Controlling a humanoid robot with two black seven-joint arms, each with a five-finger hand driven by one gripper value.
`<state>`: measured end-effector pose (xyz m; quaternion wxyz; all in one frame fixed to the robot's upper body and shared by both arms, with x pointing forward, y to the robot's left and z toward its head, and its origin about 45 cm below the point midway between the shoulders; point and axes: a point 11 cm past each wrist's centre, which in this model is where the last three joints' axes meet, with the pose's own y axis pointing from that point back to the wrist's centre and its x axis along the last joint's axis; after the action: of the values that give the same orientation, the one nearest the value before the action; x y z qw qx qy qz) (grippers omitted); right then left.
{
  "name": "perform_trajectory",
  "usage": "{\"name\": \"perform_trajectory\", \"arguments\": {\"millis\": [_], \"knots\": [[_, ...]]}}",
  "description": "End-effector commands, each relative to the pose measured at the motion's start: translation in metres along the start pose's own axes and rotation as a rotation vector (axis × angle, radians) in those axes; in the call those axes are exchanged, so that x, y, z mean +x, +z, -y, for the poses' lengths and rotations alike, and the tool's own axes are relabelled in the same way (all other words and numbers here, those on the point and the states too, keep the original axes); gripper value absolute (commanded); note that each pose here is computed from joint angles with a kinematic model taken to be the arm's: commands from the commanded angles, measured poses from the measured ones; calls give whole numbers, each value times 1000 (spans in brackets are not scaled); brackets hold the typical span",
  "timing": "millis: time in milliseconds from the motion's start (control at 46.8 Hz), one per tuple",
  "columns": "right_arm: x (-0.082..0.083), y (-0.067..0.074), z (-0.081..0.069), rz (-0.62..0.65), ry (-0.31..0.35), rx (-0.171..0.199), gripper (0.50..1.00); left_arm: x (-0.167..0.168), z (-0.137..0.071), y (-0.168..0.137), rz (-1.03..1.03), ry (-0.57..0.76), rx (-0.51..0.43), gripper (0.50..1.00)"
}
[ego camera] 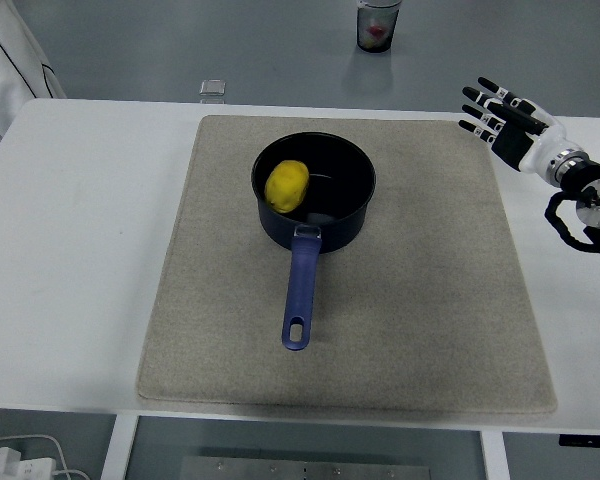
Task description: Put the potato in the blue pot
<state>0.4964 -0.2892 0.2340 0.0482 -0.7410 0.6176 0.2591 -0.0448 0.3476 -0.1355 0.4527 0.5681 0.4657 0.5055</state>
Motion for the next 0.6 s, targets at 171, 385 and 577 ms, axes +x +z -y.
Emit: {"name": "perform_trajectory", "arguments": {"millis": [171, 385, 577], "knots": [[-1, -1, 1, 3, 7, 16, 930, 0, 0, 0, 0, 0, 0, 996], [-13, 4, 5, 15, -19, 10, 932, 0, 0, 0, 0, 0, 0, 996], [-12, 3, 4, 11, -19, 12, 930, 0, 0, 0, 0, 0, 0, 996]]}}
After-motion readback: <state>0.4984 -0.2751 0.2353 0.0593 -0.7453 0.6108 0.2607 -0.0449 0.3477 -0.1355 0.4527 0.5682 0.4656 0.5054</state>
